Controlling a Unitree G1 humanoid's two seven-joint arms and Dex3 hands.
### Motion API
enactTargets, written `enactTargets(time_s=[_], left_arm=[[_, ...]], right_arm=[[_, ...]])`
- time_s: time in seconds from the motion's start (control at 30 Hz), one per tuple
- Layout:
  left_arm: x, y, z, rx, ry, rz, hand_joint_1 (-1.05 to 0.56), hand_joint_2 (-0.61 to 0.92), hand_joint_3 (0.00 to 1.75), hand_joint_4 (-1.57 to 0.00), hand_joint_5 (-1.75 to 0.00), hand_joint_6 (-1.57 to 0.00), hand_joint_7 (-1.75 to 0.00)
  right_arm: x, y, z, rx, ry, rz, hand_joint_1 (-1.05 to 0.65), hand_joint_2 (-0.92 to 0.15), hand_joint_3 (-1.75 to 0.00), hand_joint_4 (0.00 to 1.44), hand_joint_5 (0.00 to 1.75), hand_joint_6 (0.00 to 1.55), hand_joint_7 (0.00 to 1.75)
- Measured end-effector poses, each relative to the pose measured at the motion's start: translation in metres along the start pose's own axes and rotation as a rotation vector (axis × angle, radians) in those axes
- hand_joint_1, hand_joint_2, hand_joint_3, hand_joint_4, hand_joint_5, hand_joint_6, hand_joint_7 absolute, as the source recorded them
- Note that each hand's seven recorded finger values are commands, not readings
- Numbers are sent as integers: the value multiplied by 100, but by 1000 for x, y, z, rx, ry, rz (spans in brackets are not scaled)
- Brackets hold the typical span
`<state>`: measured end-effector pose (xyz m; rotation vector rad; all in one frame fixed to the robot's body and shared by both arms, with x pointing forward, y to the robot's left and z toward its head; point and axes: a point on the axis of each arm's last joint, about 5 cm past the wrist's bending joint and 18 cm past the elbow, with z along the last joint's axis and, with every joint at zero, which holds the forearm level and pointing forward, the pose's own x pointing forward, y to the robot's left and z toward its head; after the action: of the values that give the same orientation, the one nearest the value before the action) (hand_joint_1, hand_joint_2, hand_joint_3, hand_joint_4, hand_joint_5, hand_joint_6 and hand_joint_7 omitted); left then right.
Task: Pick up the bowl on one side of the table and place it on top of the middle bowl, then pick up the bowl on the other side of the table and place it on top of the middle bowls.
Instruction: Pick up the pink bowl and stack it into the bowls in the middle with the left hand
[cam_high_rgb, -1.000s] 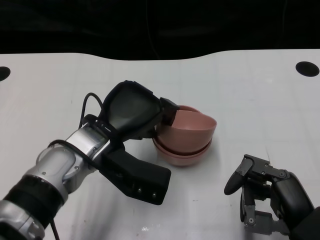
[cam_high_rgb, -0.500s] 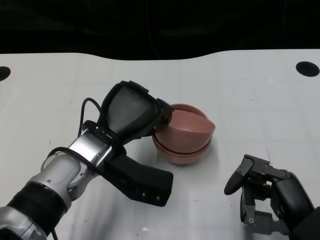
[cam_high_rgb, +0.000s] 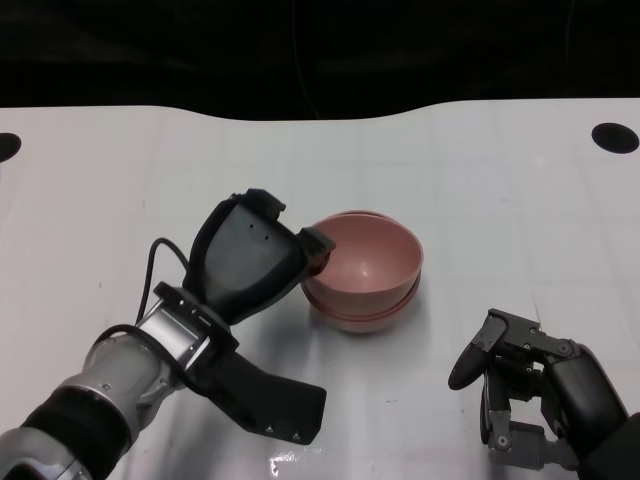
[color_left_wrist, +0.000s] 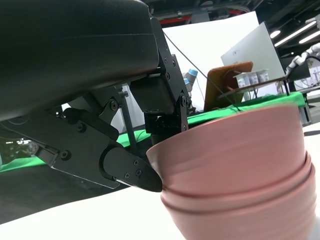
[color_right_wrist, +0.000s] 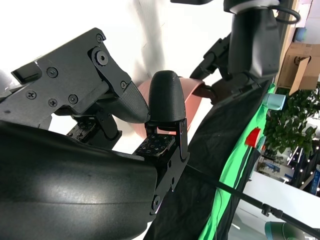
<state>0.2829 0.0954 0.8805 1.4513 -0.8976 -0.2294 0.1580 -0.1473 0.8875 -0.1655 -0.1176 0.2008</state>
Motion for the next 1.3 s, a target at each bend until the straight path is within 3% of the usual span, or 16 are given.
enactTargets(time_s=[0.1, 0.4, 0.47, 0.53, 0.57, 0.6, 0.63, 0.73, 0.87, 0.93, 1.17, 1.3], left_arm=[[-4, -5, 0, 4, 4, 11, -31, 83, 1, -99, -175, -97, -101], [-12, -14, -2, 26, -12, 49, -31, 84, 1, -96, -170, -98, -91], [-10, -14, -2, 37, -19, 54, -35, 83, 1, -94, -159, -101, -72], [-9, -14, -2, 54, -15, 56, -40, 84, 1, -85, -125, -92, -44], [-8, -14, -2, 62, -12, 57, -45, 84, 0, -79, -97, -85, -25], [-7, -13, -1, 68, -10, 64, -46, 84, 0, -78, -85, -84, -17], [-5, -12, -1, 73, -8, 68, -54, 87, 1, -65, -67, -71, -7], [1, -5, 1, 85, -8, 78, -67, 91, 5, -44, -47, -51, -1], [5, 4, 0, 75, 23, 72, -75, 92, 17, -11, -67, -34, 0], [4, 8, 0, 49, 46, 66, -76, 92, 21, -2, -73, -29, 0], [-7, 27, 0, -104, 175, 18, -76, 92, 30, 0, -60, -20, -1], [-18, 40, 0, -281, 272, 27, -73, 92, 28, 0, -72, -26, -3]], right_arm=[[0, 0, 0, 0, 0, 0, -2, -30, -157, 94, 175, 81, 153], [0, 0, 0, 0, 0, 0, -2, -30, -157, 95, 175, 82, 153], [0, 0, 0, 0, 0, 0, -3, -30, -157, 95, 175, 82, 153], [0, 0, 0, 0, 0, 1, -3, -29, -157, 95, 175, 82, 153], [0, 0, 0, 0, 0, 1, -3, -30, -157, 95, 175, 82, 153], [0, 0, 0, 0, 0, 0, -3, -30, -157, 95, 175, 82, 153], [0, 0, 0, 0, 0, 0, -3, -30, -157, 95, 175, 82, 153], [0, 0, 0, 0, 0, 1, -3, -30, -157, 95, 175, 82, 153], [0, 0, 0, 0, 0, 1, -3, -30, -156, 95, 175, 82, 153], [0, 0, 0, 0, 0, 0, -3, -30, -156, 95, 175, 82, 153], [0, -1, 0, -1, -1, 0, -2, -30, -157, 93, 175, 82, 153], [0, -1, 0, 1, -1, 1, -3, -30, -158, 94, 175, 82, 153]])
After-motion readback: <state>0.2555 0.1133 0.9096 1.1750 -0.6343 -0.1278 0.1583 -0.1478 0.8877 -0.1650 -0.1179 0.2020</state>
